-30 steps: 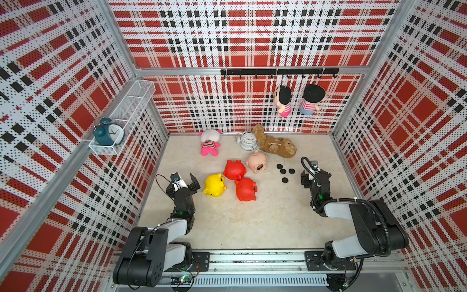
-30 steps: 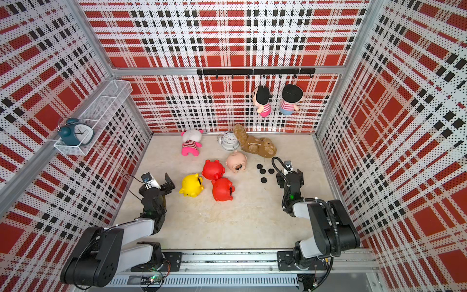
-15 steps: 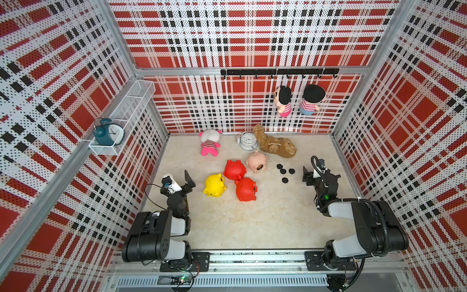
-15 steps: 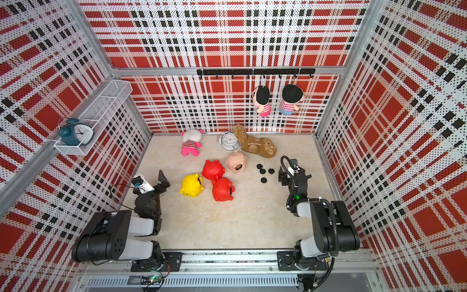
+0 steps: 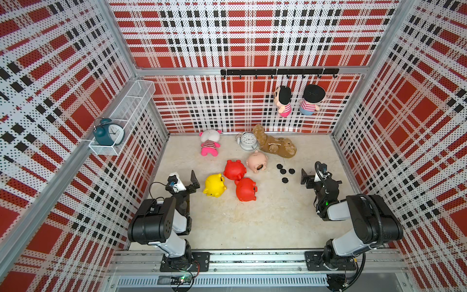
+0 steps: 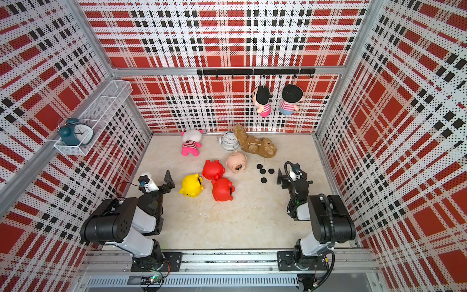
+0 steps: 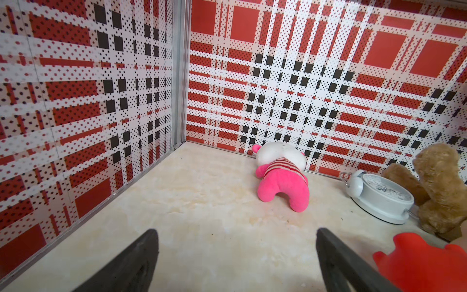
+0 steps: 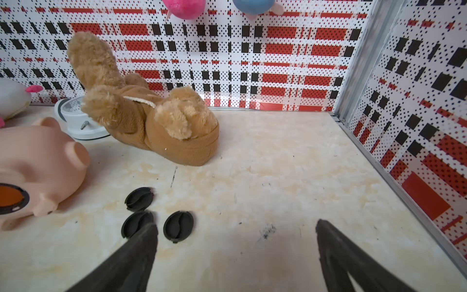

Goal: Open piggy banks
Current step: Reset both arms

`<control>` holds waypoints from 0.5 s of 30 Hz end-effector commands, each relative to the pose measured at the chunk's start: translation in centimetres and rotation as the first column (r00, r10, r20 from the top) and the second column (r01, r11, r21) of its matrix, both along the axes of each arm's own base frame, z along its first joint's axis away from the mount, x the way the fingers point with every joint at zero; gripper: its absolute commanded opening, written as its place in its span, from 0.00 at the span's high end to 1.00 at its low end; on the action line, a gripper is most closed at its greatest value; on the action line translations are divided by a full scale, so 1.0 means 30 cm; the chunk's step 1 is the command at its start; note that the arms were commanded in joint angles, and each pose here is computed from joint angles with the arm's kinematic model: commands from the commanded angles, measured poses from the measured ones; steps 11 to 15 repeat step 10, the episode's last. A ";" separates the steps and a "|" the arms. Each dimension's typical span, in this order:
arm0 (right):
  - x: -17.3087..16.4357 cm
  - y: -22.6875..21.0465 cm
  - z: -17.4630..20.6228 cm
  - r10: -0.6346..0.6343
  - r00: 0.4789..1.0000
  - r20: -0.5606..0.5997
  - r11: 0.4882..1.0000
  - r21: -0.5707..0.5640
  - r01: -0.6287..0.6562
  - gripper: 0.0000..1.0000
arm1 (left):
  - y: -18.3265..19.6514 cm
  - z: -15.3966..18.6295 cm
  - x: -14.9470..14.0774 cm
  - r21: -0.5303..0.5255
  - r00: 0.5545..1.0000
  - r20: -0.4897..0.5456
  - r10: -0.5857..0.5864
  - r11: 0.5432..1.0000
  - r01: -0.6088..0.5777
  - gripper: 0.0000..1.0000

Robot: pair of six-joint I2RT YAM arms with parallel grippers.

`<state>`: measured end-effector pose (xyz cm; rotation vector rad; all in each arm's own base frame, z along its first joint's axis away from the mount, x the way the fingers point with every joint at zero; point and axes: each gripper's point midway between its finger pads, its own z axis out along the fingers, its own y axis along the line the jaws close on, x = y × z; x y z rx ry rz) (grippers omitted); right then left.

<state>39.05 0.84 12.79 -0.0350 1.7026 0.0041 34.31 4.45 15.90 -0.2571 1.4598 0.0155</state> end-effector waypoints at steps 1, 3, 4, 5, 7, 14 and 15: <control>0.007 -0.014 0.001 -0.012 1.000 -0.004 1.000 -0.001 0.012 0.00 | 0.000 0.038 0.012 0.010 0.999 0.039 0.001 1.000 -0.001 0.01; 0.005 -0.013 0.001 -0.012 1.000 -0.001 1.000 -0.002 0.012 0.00 | 0.004 0.032 0.022 0.011 1.000 0.024 0.015 1.000 -0.015 0.02; 0.008 -0.013 0.003 -0.012 1.000 -0.001 1.000 -0.004 0.012 0.00 | 0.005 0.029 0.028 0.011 1.000 0.018 0.026 1.000 -0.026 0.02; 0.009 -0.015 0.003 -0.014 1.000 0.001 1.000 -0.002 0.014 0.00 | 0.005 0.027 0.034 0.015 0.999 0.011 0.032 0.999 -0.032 0.02; 0.008 -0.016 0.000 -0.017 1.000 -0.003 1.000 -0.003 0.017 0.00 | 0.002 0.024 0.040 0.017 0.999 0.003 0.035 0.999 -0.035 0.01; 0.005 -0.017 0.002 -0.018 1.000 0.002 1.000 -0.003 0.018 0.00 | 0.004 0.021 0.046 0.020 0.999 -0.003 0.041 0.999 -0.041 0.02; 0.005 -0.017 0.002 -0.018 1.000 0.002 1.000 -0.003 0.018 0.00 | 0.004 0.021 0.046 0.020 0.999 -0.003 0.041 0.999 -0.041 0.02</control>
